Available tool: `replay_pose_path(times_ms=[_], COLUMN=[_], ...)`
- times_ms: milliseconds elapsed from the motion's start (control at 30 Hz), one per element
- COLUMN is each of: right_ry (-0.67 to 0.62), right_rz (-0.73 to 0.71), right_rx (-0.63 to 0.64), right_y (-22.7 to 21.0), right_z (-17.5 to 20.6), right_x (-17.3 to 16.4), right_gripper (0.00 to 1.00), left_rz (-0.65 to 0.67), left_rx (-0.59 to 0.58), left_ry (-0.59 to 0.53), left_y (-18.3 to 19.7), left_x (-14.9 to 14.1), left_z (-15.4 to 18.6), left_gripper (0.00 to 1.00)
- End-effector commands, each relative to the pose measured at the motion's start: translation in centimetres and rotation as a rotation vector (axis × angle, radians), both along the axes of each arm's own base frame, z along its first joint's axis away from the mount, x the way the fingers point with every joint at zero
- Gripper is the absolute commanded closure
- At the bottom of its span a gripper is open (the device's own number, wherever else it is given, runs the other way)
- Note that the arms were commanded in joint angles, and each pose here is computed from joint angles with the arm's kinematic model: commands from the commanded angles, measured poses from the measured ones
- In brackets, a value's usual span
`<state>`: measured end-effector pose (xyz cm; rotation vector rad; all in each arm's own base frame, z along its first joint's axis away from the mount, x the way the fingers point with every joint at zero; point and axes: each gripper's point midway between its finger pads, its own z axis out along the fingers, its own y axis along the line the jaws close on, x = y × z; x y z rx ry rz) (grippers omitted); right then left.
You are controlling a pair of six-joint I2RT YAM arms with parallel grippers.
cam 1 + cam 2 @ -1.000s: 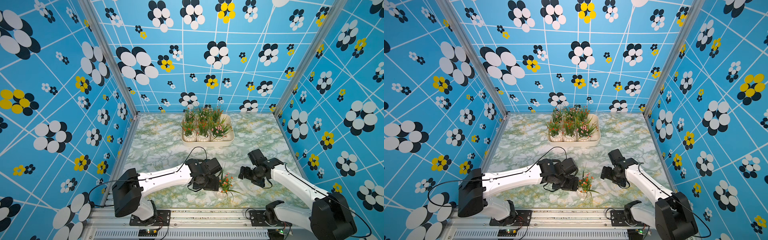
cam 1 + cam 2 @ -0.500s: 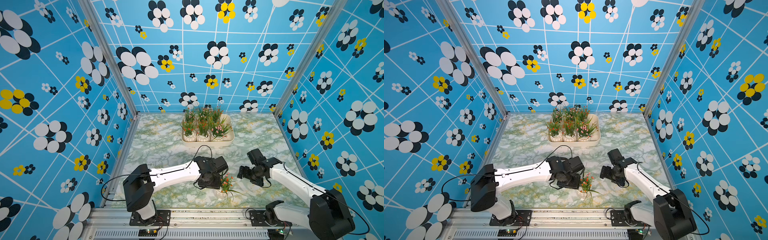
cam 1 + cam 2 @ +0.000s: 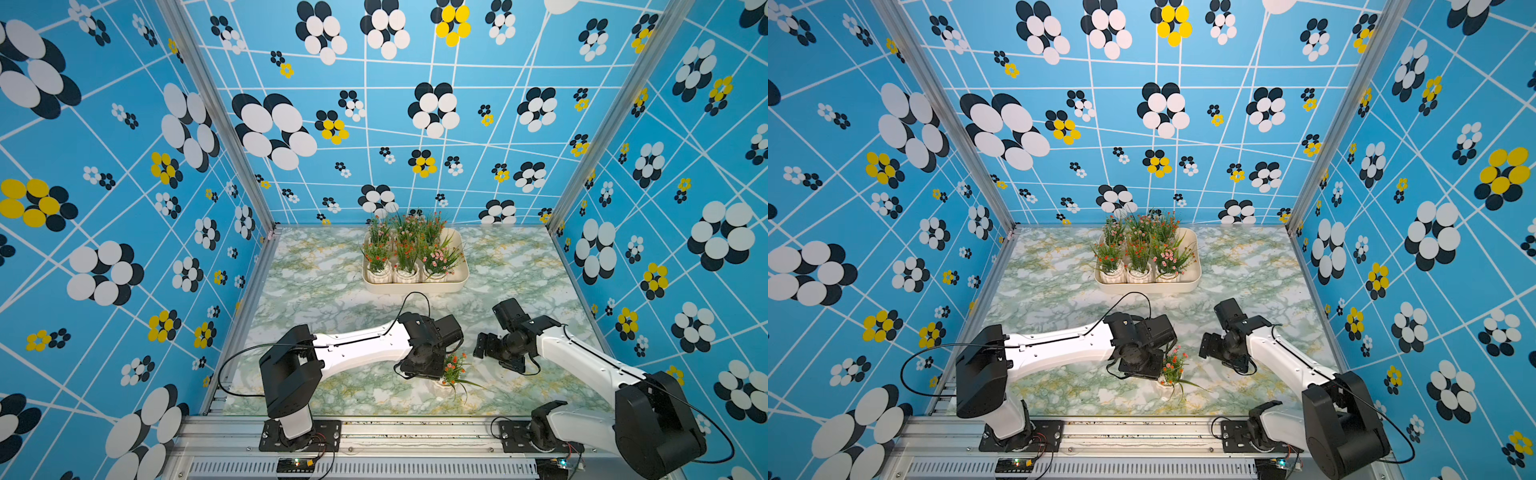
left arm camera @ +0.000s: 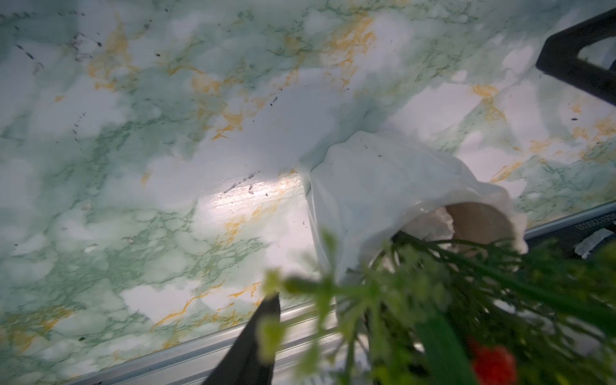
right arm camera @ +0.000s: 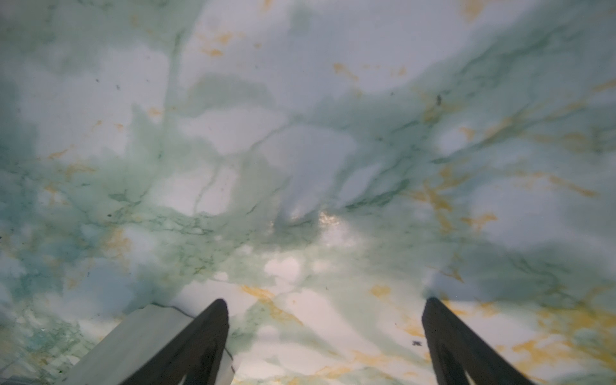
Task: Put the potted gypsophila into the storage box
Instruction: Pick up the baby's breath potted plant from the center of the board.
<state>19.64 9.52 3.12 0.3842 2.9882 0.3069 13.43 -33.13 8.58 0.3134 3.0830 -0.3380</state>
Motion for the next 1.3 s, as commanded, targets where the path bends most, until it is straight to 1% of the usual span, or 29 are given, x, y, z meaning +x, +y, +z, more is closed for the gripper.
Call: replay_pose_path(times_ms=[0, 33, 100, 267, 567, 800, 833, 867, 1067, 1167, 1267], right_ry=[0.018, 0.021, 0.021, 0.015, 0.008, 0.011, 0.014, 0.013, 0.003, -0.006, -0.019], right_rz=[0.029, 0.031, 0.032, 0.034, 0.033, 0.03, 0.029, 0.027, 0.024, 0.027, 0.026], right_rx=[-0.003, -0.005, -0.005, -0.004, -0.002, 0.008, 0.008, 0.011, 0.02, 0.017, 0.016], right_y=[0.1, 0.0, 0.0, 0.0, -0.2, -0.5, -0.6, -0.7, -1.1, -1.4, -1.5], right_z=[-0.6, -0.7, -0.7, -0.6, -0.3, -0.2, -0.3, -0.3, 0.5, 1.3, 1.9], right_x=[-0.6, -0.7, -0.7, -0.7, -0.3, 0.2, 0.2, 0.3, 1.0, 1.7, 2.5], right_gripper=[0.06, 0.06, 0.06, 0.07, 0.06, 0.06, 0.06, 0.06, 0.06, 0.06, 0.07], left_rz=[-0.009, -0.009, -0.01, -0.012, -0.021, -0.021, -0.02, -0.019, 0.007, 0.024, 0.05], left_rx=[0.037, 0.043, 0.049, 0.062, 0.088, 0.092, 0.088, 0.102, 0.089, 0.071, 0.047], left_ry=[-0.008, -0.008, -0.007, -0.005, -0.017, -0.036, -0.04, -0.035, -0.064, -0.084, -0.117], left_y=[0.2, 0.2, 0.1, -0.3, -0.7, -1.2, -1.3, -1.3, -1.6, -1.8, -2.0], left_x=[-0.1, -0.1, 0.0, 0.2, 0.9, 1.5, 1.7, 1.8, 3.5, 5.1, 7.5], left_z=[0.0, -0.1, -0.1, -0.3, 0.0, 0.7, 1.0, 0.5, 1.6, 2.2, 3.0], left_gripper=[0.56, 0.61, 0.62, 0.73, 0.84, 0.98, 0.99, 1.0, 1.0, 1.0, 1.0])
